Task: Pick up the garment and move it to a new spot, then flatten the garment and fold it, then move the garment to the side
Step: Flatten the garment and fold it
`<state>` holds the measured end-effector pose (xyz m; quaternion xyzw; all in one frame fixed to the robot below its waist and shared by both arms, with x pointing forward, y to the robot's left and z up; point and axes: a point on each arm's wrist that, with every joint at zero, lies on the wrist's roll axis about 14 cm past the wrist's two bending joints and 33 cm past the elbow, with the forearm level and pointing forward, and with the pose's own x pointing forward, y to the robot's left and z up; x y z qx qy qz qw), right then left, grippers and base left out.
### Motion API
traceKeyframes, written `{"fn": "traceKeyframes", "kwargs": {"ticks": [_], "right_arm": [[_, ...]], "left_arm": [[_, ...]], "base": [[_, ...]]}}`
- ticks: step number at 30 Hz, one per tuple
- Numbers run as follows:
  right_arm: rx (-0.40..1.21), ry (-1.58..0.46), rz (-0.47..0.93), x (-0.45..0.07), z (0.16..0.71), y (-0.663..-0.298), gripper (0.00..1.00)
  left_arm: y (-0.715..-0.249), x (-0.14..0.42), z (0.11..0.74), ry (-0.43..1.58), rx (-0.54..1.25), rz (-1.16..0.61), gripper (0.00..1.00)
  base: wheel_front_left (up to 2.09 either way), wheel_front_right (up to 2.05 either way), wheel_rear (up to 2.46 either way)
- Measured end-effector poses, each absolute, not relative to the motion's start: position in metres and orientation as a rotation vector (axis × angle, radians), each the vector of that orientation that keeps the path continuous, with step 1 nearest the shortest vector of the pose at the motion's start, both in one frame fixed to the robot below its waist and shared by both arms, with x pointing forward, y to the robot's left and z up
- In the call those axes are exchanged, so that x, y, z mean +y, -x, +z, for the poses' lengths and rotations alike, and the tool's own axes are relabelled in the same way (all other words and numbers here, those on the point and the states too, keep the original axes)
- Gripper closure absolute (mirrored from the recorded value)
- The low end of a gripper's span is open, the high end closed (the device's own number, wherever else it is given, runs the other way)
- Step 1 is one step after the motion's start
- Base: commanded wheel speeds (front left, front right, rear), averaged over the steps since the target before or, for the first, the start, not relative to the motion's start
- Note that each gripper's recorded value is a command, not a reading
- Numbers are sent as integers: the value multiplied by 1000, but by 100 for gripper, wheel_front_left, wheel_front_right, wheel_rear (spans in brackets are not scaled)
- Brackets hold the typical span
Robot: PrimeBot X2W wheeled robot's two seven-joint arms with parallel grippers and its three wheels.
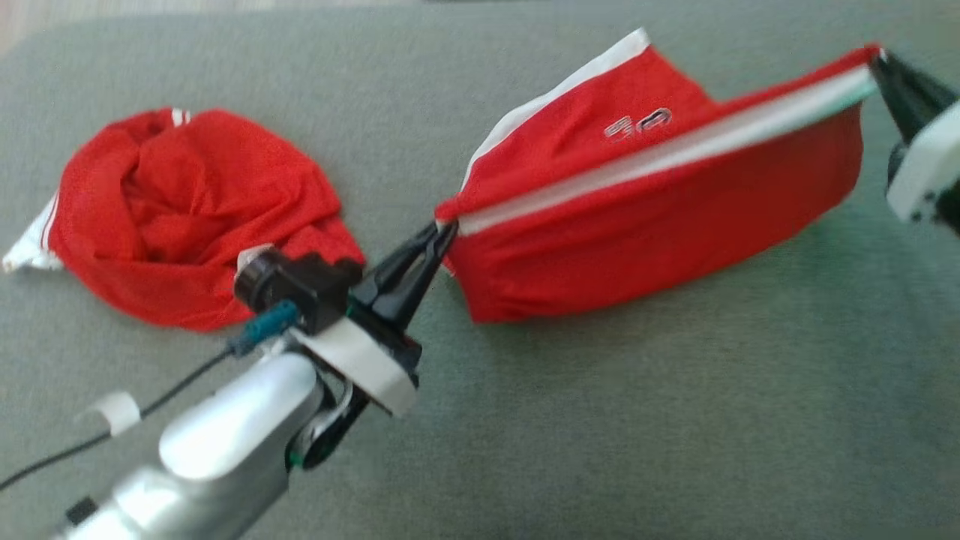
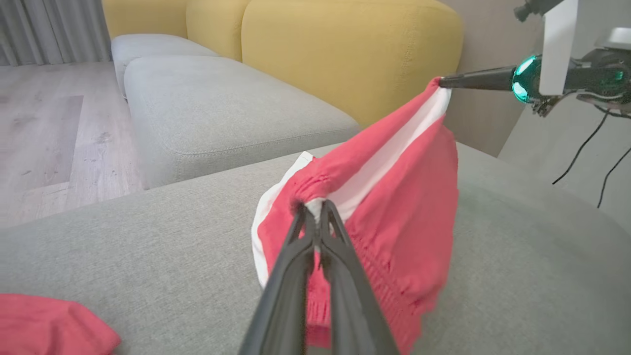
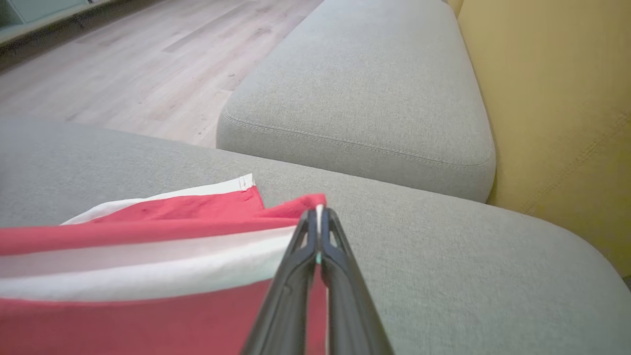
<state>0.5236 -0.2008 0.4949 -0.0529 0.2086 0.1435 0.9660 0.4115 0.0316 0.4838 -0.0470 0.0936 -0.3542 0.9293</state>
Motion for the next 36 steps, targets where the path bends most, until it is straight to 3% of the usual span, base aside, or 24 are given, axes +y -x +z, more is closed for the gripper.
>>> {"fn": "traceKeyframes", "kwargs": {"ticks": [10,24,25,26,27,36], "right_arm": [[486,199,372,-159,466,-593,100],[539,282,457,-118,408,-637,100],[535,282,452,-119,407,-638,55],[544,283,443,-121,405,-639,0],[544,284,440,-122,405,-639,0],[465,250,405,-131,429,-633,0]], "left_arm": [[-452,54,455,80,241,-654,100],[-469,72,414,65,322,-594,100],[-469,73,412,64,328,-591,88],[-468,72,411,63,332,-589,26],[-468,73,410,61,336,-588,0],[-470,72,423,41,297,-581,0]], "base": [[0,0,0],[0,0,0],[0,0,0],[0,0,0],[0,0,0],[0,0,0]]}}
